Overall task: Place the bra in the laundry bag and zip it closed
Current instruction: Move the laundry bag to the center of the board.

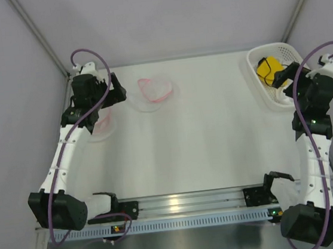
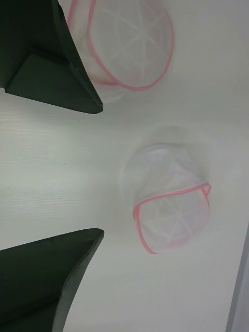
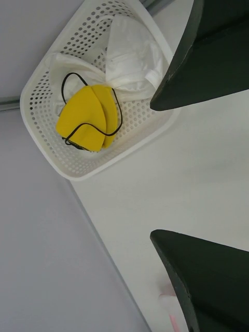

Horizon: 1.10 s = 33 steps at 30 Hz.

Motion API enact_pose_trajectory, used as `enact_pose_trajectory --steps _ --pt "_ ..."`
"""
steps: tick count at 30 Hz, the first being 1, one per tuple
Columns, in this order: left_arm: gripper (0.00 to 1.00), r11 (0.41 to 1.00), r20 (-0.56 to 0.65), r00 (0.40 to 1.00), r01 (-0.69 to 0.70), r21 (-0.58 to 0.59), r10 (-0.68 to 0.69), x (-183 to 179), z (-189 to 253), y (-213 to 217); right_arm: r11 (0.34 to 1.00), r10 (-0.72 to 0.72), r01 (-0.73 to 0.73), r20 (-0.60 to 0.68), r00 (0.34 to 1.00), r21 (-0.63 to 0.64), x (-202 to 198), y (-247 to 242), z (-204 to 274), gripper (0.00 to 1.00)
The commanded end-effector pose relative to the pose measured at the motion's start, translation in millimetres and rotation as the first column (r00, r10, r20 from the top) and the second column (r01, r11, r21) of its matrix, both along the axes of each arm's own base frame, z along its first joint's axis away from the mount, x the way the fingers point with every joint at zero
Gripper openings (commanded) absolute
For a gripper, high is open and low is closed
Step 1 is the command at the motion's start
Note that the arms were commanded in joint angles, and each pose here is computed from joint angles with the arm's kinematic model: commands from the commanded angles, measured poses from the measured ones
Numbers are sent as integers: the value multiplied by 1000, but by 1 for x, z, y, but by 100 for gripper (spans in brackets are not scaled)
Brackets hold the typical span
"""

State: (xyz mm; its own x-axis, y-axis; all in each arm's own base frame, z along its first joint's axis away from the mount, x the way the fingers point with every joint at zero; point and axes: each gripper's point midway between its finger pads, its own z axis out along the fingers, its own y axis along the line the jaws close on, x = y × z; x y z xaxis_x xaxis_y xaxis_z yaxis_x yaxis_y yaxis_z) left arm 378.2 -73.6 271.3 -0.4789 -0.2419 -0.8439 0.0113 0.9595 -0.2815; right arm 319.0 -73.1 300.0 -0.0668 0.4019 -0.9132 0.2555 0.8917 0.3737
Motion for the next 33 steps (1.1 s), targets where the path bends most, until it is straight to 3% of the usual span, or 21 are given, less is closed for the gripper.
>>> enact_pose_trajectory --steps 1,7,12,21,25,33 --pt "98 1000 92 996 -20 2 20 3 23 5 998 -61 61 11 998 -11 1 -13 9 99" --pt "98 994 113 988 109 -15 -107 0 27 -15 995 -91 93 -82 992 25 9 -21 -21 99" --pt "98 974 118 975 202 -102 -190 -1 30 -38 999 -33 35 -61 998 32 11 -11 -25 99" --pt "96 979 17 985 172 -111 -171 36 -5 -70 999 -26 29 -107 994 18 -2 -8 -53 99" --pt "95 994 6 997 71 85 -72 69 -25 -84 1000 -18 21 -103 995 23 -3 -5 -58 99" --pt "90 961 -19 994 -102 258 111 129 -60 -83 996 58 -54 -68 996 67 0 11 -52 99"
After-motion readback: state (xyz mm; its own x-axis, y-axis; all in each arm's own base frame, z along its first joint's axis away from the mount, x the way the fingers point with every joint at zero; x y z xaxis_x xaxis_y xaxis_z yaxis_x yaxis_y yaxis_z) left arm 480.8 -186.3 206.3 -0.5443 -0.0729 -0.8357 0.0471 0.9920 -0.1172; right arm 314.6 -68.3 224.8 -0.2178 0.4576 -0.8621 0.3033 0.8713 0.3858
